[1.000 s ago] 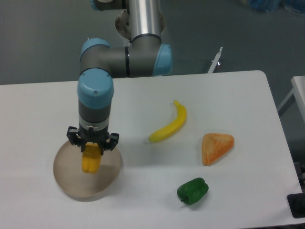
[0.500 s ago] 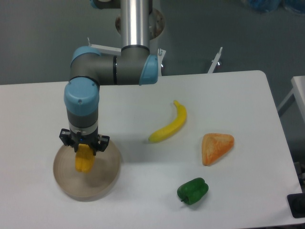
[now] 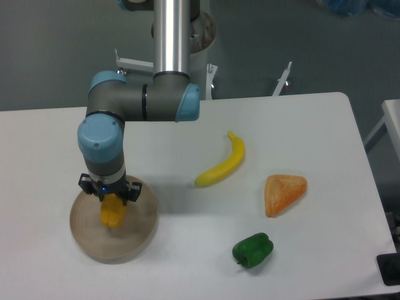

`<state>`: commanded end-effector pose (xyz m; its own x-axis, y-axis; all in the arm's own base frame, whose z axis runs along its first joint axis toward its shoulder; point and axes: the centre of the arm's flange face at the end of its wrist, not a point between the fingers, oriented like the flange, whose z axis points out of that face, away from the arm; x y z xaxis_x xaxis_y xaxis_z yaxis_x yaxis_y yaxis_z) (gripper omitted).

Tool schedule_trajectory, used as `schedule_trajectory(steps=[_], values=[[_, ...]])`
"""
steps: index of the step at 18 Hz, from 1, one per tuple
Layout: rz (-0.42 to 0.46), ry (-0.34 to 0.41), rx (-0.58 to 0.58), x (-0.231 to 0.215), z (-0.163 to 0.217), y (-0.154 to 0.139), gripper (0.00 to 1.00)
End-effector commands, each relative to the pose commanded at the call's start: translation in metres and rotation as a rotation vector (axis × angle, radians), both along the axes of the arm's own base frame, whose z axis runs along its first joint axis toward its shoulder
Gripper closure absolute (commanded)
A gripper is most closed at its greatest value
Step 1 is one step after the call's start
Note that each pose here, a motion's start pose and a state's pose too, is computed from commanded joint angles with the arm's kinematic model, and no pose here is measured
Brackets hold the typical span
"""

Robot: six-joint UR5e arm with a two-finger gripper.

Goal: Place the yellow pepper on the plate
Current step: 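Lower the yellow pepper onto the plate center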

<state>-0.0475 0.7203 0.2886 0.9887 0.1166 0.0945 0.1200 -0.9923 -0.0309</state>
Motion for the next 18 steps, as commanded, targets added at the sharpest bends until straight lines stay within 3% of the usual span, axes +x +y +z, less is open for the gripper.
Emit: schedule_trajectory(steps=[12, 13, 14, 15, 18], values=[[-0.014, 0.001, -0.004, 0.003, -0.006, 0.002, 0.49], [-0.015, 0.002, 0.0, 0.003, -0.004, 0.003, 0.43], [-0.014, 0.003, 0.0, 0.002, -0.004, 0.003, 0.29], [-0.015, 0.007, 0.007, 0.002, 0.001, 0.003, 0.25], [-0.015, 0.011, 0.012, 0.002, 0.006, 0.003, 0.01]])
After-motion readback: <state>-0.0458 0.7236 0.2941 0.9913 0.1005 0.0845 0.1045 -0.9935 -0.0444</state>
